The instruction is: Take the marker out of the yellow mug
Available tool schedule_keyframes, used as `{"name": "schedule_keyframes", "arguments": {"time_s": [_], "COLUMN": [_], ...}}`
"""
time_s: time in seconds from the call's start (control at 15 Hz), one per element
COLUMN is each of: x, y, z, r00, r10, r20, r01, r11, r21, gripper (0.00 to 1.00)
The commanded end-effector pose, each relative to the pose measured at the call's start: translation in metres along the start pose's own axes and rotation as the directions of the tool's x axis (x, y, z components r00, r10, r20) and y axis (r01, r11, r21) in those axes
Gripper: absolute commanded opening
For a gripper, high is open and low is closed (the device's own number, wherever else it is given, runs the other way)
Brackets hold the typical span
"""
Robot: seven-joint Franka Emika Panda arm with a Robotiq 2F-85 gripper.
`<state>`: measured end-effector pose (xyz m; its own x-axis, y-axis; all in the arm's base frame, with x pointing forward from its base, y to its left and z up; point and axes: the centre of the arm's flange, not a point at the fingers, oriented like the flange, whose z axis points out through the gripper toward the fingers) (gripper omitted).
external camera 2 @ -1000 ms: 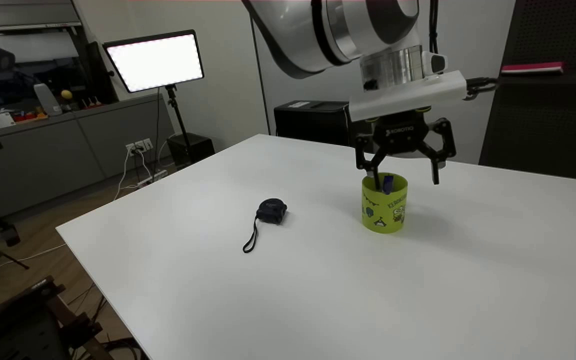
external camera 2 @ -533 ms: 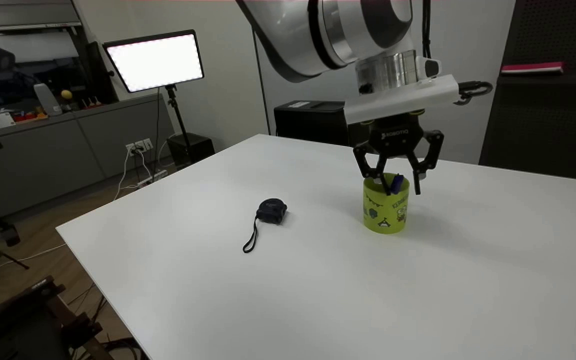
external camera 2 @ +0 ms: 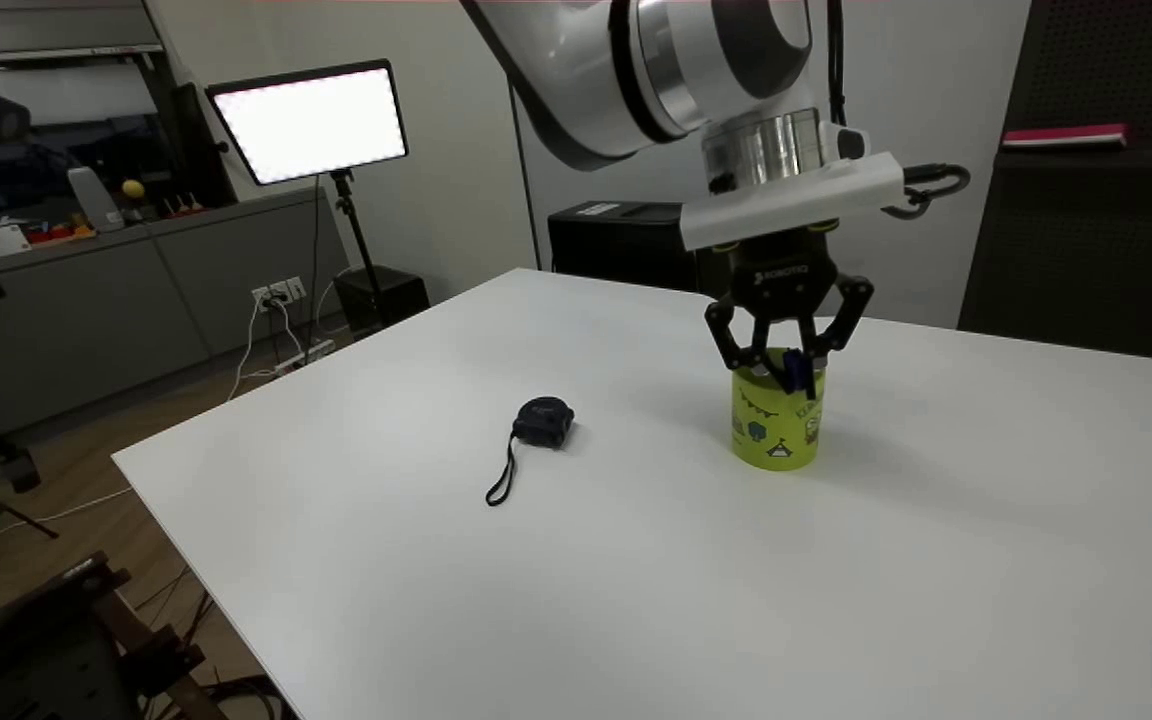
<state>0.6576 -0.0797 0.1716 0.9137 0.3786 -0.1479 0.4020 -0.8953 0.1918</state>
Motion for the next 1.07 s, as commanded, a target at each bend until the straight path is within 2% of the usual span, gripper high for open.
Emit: {"name": "schedule_keyframes", "arguments": {"time_s": [0.0, 0.13, 0.67, 1.0], "x": [0.01, 0.012, 0.029, 0.037], "y": [0.004, 0.009, 0.034, 0.05], "z": [0.004, -0.006, -0.063, -0.082], "r00": [0.999, 1.0, 1.0, 0.999], "r10": [0.026, 0.014, 0.018, 0.025], "r20": [0.022, 0.026, -0.006, 0.023], "r01": [-0.025, -0.014, -0.018, -0.023], "r11": [0.999, 1.0, 0.995, 0.997], "r21": [-0.022, -0.016, -0.097, -0.069], "gripper": [0.03, 0.04, 0.04, 0.04]}}
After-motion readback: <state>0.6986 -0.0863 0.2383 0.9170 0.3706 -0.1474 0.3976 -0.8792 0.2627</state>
